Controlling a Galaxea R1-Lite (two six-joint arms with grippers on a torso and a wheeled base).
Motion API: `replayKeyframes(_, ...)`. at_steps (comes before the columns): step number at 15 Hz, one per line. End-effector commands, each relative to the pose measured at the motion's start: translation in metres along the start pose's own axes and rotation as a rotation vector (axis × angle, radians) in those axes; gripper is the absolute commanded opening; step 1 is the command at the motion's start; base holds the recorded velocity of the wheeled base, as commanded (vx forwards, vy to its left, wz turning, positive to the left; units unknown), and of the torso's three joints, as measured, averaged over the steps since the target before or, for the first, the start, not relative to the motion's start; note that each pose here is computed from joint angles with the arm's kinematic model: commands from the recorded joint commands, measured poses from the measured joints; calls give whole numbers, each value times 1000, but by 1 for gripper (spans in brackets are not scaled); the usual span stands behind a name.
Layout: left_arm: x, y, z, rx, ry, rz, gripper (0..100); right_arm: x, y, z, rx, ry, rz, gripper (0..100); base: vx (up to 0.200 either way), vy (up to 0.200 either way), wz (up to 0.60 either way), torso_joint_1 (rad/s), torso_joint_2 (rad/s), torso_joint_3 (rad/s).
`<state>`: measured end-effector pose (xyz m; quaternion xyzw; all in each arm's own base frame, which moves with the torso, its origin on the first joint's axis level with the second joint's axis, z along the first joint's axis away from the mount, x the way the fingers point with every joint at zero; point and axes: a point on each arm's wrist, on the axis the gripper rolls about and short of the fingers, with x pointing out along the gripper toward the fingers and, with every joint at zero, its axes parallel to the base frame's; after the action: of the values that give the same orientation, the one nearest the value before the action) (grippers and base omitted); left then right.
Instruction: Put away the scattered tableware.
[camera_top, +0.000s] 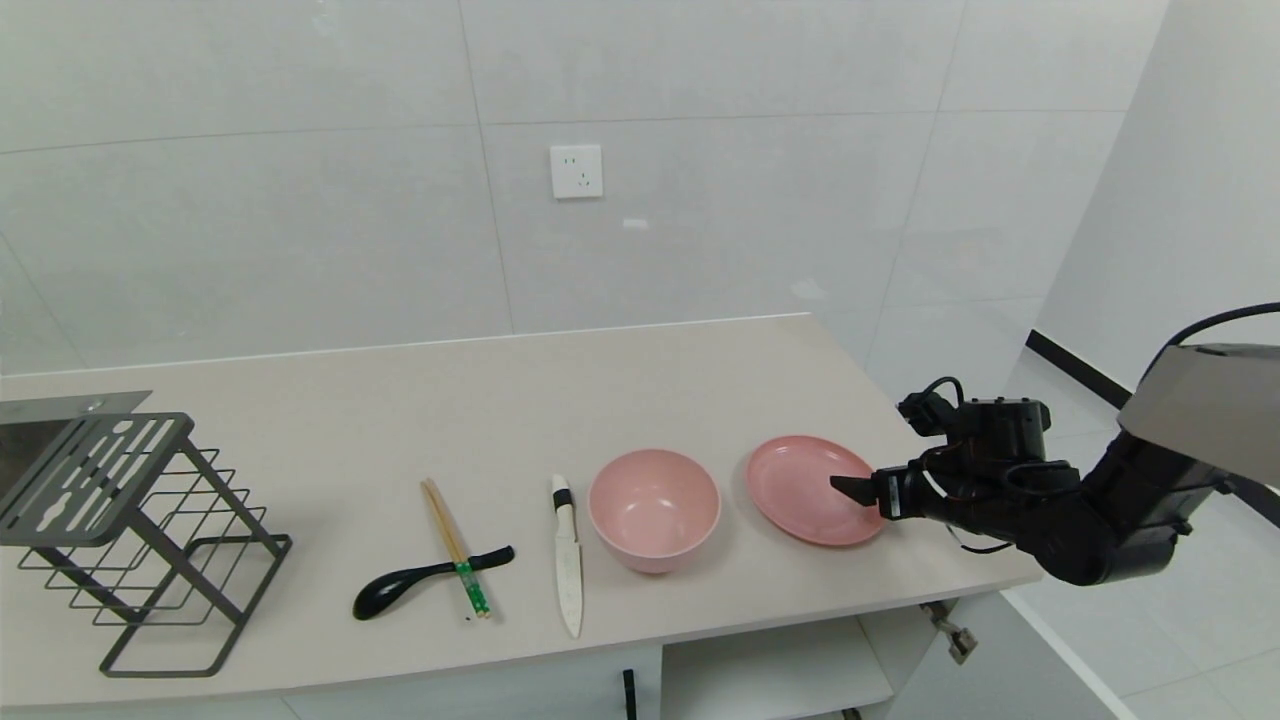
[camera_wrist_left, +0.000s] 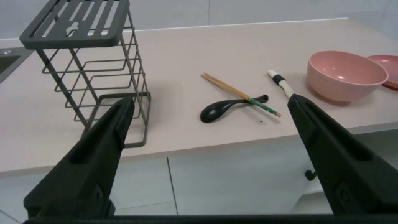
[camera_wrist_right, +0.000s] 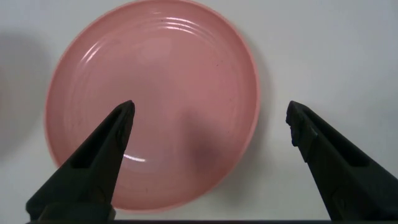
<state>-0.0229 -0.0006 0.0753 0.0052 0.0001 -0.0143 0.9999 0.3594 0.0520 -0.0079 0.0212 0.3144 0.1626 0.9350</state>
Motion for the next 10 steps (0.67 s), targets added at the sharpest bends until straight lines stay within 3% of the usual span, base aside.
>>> replayKeyframes(1, 0, 0, 0, 0, 1, -1, 100, 10, -2, -5, 2, 14, 1, 100, 0, 0, 0, 0, 0, 0)
replayKeyframes(3, 0, 0, 0, 0, 1, -1, 100, 12, -2, -9, 3, 26, 3, 100, 0, 0, 0, 0, 0, 0)
replayKeyframes(7, 0, 0, 0, 0, 1, -1, 100, 19, 2, -12, -16, -30, 18, 100, 0, 0, 0, 0, 0, 0)
replayKeyframes(10, 0, 0, 0, -1, 1, -1, 100, 24, 10, -19, -25, -6, 34, 100, 0, 0, 0, 0, 0, 0)
